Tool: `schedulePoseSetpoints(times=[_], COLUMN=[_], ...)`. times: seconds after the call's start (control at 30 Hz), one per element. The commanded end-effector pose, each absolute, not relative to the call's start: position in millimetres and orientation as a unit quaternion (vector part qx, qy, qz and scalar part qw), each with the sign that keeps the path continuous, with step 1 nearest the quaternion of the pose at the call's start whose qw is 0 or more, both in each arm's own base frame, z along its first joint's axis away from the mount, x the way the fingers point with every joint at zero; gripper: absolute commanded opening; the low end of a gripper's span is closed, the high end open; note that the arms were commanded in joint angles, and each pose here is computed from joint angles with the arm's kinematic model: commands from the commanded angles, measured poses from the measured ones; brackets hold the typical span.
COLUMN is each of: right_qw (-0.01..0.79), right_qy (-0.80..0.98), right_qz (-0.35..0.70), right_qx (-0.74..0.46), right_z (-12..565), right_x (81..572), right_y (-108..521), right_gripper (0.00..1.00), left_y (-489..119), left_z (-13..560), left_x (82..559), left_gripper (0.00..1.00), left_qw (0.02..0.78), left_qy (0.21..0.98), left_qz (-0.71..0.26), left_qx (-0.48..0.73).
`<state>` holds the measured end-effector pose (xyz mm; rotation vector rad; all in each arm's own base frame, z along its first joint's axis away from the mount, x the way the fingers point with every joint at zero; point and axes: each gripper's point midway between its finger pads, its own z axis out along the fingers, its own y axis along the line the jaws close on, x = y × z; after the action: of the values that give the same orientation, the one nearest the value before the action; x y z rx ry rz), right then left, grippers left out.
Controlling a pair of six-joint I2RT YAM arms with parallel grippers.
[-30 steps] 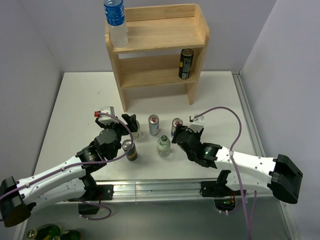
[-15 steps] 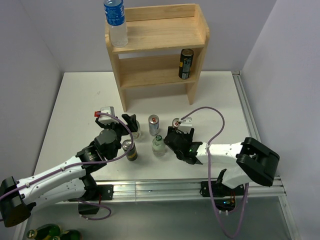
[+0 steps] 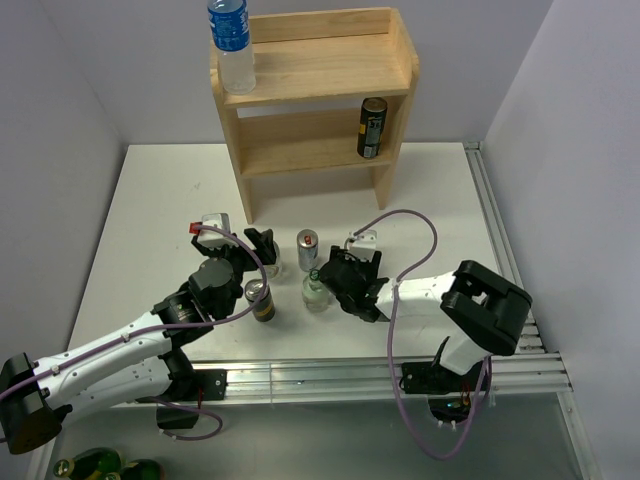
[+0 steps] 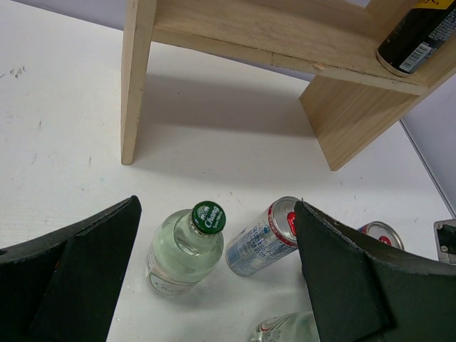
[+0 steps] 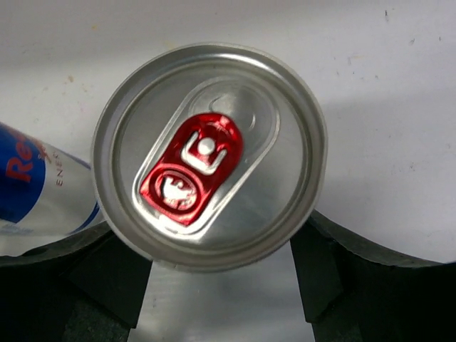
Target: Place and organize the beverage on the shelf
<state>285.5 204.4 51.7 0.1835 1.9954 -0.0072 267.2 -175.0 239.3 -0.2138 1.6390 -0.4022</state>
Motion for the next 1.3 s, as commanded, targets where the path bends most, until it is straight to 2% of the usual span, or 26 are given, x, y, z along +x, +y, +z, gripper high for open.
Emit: schedulePoseSetpoints(times=[0.0, 0.2, 0.3, 0.43, 0.53, 0.73, 0.87, 1.1, 1.17, 1.2, 1.27], right_qw=[0.577, 0.578, 0.581, 0.581, 0.582, 0.595, 0.615, 0.678, 0.691, 0.703, 0.706], right_qy=[0.808, 0.803, 0.800, 0.800, 0.799, 0.789, 0.779, 0.724, 0.716, 0.701, 0.704], right_qz=[-0.007, -0.029, -0.033, -0.035, -0.027, -0.019, 0.021, 0.069, 0.059, 0.073, 0.056], right_qx=[0.124, 0.139, 0.145, 0.145, 0.149, 0.151, 0.121, 0.107, 0.083, 0.090, 0.057], right_z=[71, 67, 69, 69, 79, 126, 195, 351, 379, 412, 428], right_x=[306, 319, 326, 329, 327, 315, 309, 312, 314, 315, 324], right_y=[203, 197, 196, 196, 194, 187, 191, 189, 188, 186, 192], right_gripper=[0.77, 0.68, 0.57, 0.34, 0.22, 0.04, 0.00, 0.00, 0.00, 0.00, 0.00], left_y=[-176, -177, -177, -176, -176, -176, -176, -175, -174, -174, -173], left_z=[247, 245, 245, 246, 245, 245, 246, 246, 247, 247, 247], left_x=[267, 267, 267, 267, 267, 267, 267, 266, 266, 266, 266], left_gripper=[0.96, 0.96, 0.96, 0.96, 0.96, 0.96, 0.96, 0.95, 0.95, 0.95, 0.95], left_qw=[0.664, 0.662, 0.662, 0.663, 0.663, 0.663, 0.663, 0.663, 0.664, 0.664, 0.664], left_qy=[0.716, 0.718, 0.718, 0.717, 0.717, 0.718, 0.717, 0.718, 0.716, 0.716, 0.716], left_qz=[-0.193, -0.192, -0.192, -0.191, -0.191, -0.189, -0.191, -0.188, -0.189, -0.189, -0.189], left_qx=[-0.101, -0.098, -0.099, -0.099, -0.099, -0.099, -0.100, -0.099, -0.100, -0.100, -0.100])
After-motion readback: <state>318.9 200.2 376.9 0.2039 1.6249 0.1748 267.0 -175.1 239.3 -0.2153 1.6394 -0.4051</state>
